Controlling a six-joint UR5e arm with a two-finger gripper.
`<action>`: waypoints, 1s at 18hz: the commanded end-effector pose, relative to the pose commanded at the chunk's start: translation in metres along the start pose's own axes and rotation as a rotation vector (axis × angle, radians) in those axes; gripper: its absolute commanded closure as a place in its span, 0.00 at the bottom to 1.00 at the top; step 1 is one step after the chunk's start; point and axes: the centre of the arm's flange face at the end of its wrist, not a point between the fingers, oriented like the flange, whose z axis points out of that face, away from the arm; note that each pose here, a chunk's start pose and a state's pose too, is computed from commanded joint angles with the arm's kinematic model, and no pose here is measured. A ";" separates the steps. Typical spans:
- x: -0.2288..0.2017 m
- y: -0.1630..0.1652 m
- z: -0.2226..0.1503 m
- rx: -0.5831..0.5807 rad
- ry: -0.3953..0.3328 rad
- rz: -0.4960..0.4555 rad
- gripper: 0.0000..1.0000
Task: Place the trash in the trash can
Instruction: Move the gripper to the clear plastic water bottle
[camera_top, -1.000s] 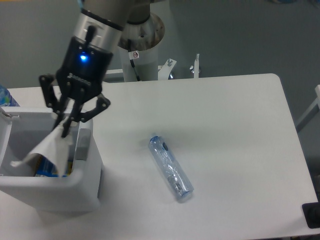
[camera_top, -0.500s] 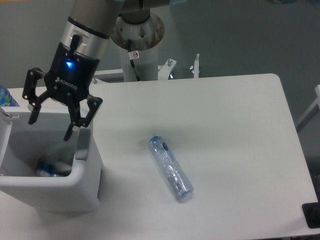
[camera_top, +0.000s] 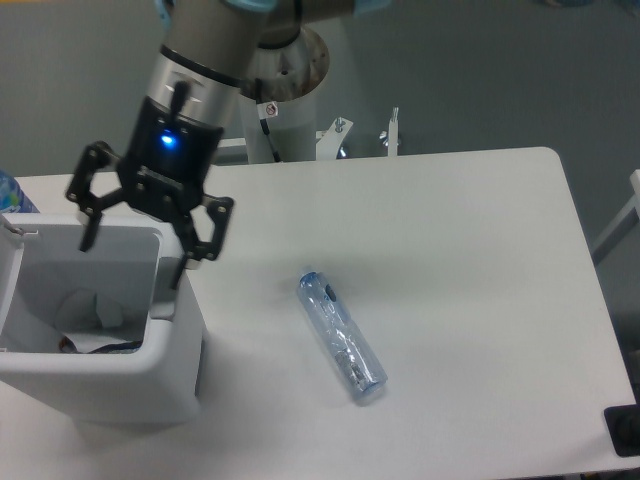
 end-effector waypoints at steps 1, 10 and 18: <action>-0.012 -0.002 0.005 -0.001 -0.006 -0.010 0.00; -0.189 0.059 0.054 -0.101 -0.077 -0.281 0.00; -0.251 0.086 0.094 -0.232 -0.212 -0.332 0.00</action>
